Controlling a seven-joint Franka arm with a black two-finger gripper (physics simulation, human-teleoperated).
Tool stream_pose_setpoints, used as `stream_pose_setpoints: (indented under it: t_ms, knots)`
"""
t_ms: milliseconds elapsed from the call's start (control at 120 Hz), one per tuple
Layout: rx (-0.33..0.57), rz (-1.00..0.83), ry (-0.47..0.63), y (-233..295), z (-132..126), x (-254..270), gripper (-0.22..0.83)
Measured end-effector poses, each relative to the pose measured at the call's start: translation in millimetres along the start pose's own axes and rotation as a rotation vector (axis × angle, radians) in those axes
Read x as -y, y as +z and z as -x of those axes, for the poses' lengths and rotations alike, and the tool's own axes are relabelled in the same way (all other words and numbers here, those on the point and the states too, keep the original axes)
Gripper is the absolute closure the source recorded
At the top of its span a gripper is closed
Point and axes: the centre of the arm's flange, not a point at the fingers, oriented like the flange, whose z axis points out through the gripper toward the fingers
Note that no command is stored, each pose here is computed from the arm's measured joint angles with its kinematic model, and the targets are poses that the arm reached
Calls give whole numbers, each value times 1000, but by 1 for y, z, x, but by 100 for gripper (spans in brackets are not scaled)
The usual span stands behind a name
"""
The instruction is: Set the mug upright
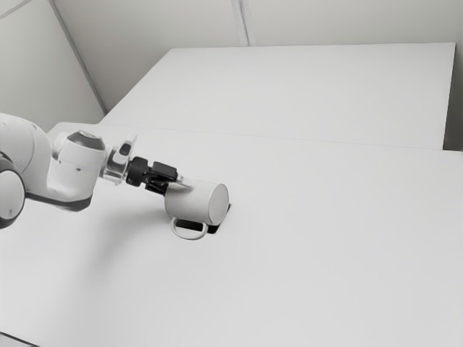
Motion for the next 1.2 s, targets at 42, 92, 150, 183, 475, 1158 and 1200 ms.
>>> stream_pose_setpoints:
  t_ms: [42, 92, 150, 183, 475, 1158, 1200]
  knots:
    - [-2, 1, 8, -1, -1, -1, 19]
    - [-5, 3, 18, -2, -2, -3, 25]
    - [-8, 5, 29, -4, -3, -6, 32]
    - [-9, 5, 34, -4, -3, -7, 37]
    - [-28, 29, 78, -11, -10, -23, 69]
    - [11, -196, 158, 2, -39, -91, 79]
    - [41, -255, 179, 4, -40, -101, 79]
